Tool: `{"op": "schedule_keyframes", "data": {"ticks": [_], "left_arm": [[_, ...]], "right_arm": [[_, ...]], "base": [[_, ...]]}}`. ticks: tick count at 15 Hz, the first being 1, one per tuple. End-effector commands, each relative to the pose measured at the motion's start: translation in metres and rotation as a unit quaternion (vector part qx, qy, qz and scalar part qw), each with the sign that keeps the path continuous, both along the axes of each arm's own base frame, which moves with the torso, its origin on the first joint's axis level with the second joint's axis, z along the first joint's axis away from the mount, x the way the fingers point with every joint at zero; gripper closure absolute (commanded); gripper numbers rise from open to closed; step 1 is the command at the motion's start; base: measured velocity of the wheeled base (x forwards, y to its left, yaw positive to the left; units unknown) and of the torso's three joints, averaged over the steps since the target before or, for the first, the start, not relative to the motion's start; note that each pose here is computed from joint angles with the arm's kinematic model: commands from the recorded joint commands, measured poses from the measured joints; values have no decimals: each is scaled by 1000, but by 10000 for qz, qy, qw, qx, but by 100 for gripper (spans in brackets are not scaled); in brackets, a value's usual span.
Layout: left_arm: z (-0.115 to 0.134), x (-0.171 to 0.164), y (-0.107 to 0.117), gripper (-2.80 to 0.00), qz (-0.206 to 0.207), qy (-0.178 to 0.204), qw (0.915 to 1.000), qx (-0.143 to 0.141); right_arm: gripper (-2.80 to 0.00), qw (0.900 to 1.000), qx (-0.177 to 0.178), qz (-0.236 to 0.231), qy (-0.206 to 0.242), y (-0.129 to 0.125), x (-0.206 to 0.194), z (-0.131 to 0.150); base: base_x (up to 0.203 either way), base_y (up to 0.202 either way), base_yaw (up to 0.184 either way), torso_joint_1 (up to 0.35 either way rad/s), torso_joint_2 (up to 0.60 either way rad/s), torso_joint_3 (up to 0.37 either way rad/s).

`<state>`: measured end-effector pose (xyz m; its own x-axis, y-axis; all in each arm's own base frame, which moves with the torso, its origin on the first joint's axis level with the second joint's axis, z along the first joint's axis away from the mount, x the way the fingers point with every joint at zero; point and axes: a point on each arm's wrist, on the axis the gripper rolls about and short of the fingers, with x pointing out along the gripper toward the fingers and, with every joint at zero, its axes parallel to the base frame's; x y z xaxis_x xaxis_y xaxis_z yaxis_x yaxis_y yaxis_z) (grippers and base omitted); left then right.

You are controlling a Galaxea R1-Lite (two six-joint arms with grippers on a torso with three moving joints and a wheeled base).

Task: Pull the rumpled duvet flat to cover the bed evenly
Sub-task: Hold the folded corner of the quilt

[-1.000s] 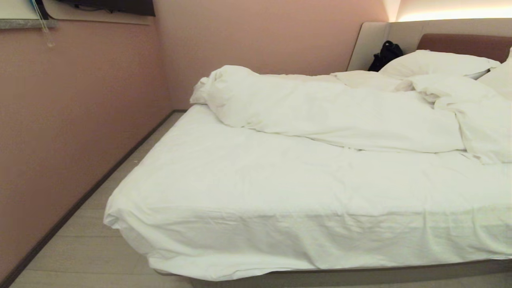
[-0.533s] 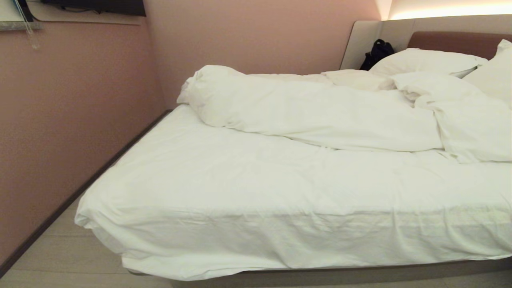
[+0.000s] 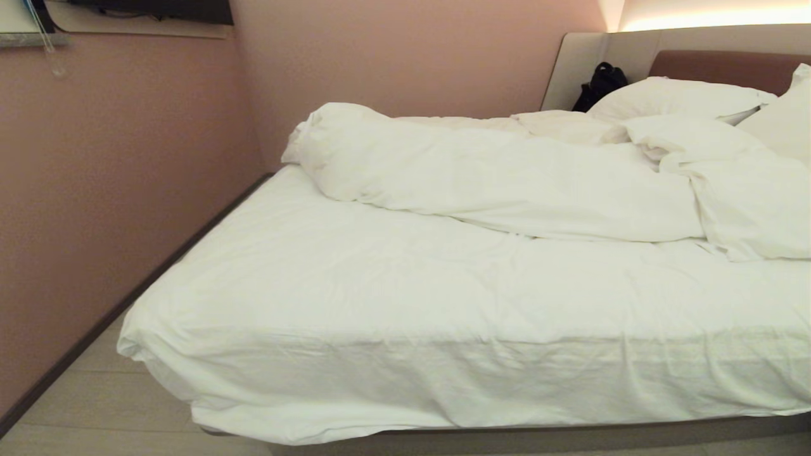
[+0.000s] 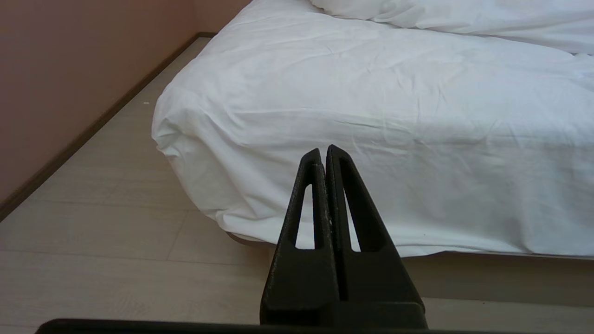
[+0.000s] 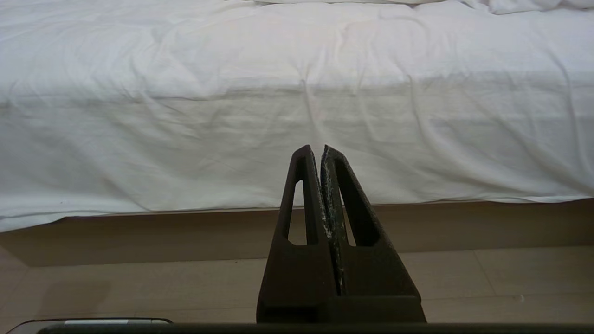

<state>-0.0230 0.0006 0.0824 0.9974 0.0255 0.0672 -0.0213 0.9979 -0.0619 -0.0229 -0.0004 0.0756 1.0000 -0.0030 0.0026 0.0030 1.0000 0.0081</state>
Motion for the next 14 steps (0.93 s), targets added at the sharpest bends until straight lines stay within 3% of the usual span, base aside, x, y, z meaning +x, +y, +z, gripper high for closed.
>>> {"op": "schedule_keyframes", "data": {"ticks": [1,7,14], "left_arm": [[0,0,0,0,1,-1,10000,-5],[0,0,0,0,3,-9,10000,3],[0,0,0,0,2,-2,10000,-20]], "right_arm": [[0,10000,-2,-7,5,0,0,0],[0,10000,-2,0,5,0,0,0],[0,10000,-2,-6,5,0,0,0]], "base": [[0,0,0,0,0,0],[0,0,0,0,0,0],[160,0,1,4,3,1]]}}
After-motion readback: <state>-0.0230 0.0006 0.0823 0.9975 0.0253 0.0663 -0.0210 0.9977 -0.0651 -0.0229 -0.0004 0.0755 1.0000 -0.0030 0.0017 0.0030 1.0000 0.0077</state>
